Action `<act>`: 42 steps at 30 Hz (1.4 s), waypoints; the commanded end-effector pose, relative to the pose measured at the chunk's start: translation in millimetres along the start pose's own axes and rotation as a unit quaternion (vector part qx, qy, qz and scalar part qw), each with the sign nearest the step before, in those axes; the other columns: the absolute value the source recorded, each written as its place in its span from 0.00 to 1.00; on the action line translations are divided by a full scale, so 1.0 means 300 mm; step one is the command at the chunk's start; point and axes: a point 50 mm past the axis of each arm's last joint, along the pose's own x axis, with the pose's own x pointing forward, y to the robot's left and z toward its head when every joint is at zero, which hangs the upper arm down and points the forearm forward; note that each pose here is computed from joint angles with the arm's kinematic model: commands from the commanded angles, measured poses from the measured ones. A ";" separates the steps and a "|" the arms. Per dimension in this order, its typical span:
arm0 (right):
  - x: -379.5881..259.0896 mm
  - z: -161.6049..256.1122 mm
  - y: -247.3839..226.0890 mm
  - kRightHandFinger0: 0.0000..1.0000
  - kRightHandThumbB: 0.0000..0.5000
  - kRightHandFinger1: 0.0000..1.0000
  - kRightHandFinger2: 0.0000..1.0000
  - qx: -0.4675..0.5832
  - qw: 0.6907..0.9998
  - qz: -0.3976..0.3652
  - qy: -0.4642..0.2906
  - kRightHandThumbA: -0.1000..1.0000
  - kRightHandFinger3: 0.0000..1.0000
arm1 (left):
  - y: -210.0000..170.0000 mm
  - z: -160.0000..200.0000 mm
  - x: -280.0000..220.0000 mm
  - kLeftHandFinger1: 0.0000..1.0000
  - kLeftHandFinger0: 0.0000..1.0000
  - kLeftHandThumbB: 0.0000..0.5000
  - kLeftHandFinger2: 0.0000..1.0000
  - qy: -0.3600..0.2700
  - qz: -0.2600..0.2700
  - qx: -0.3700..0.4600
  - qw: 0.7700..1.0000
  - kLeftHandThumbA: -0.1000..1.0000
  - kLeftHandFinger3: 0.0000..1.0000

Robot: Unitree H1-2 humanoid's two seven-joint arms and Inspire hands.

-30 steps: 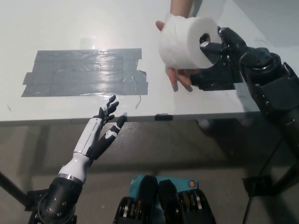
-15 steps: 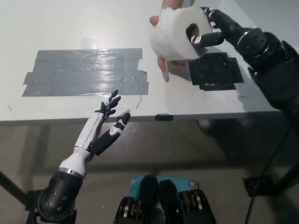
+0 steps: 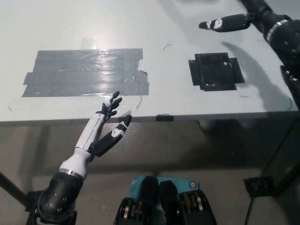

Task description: A toilet paper roll is kept on the black spot on the desk infront of the robot and the robot inserts its right thumb into the hole in the centre to grab the roll. Then it passes the roll to a person.

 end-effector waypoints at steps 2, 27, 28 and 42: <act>-0.246 0.167 -0.116 1.00 0.81 1.00 1.00 -0.024 0.987 -0.103 -0.122 1.00 1.00 | 0.029 0.052 0.036 1.00 1.00 0.00 1.00 -0.033 0.002 0.011 0.999 0.72 1.00; -0.606 -0.297 0.548 1.00 0.69 1.00 1.00 0.151 0.985 0.000 -0.089 1.00 1.00 | -0.014 -0.032 -0.087 1.00 1.00 0.23 1.00 -0.014 0.008 -0.020 1.000 1.00 1.00; -0.610 -0.310 0.558 1.00 0.70 1.00 1.00 0.152 0.985 0.003 -0.081 1.00 1.00 | -0.016 -0.037 -0.092 1.00 1.00 0.23 1.00 -0.014 0.009 -0.021 1.000 1.00 1.00; -0.721 -0.457 0.669 1.00 0.65 1.00 1.00 0.200 0.979 0.037 -0.014 1.00 1.00 | -0.063 -0.084 -0.218 1.00 1.00 0.24 1.00 0.022 0.010 -0.032 0.999 1.00 1.00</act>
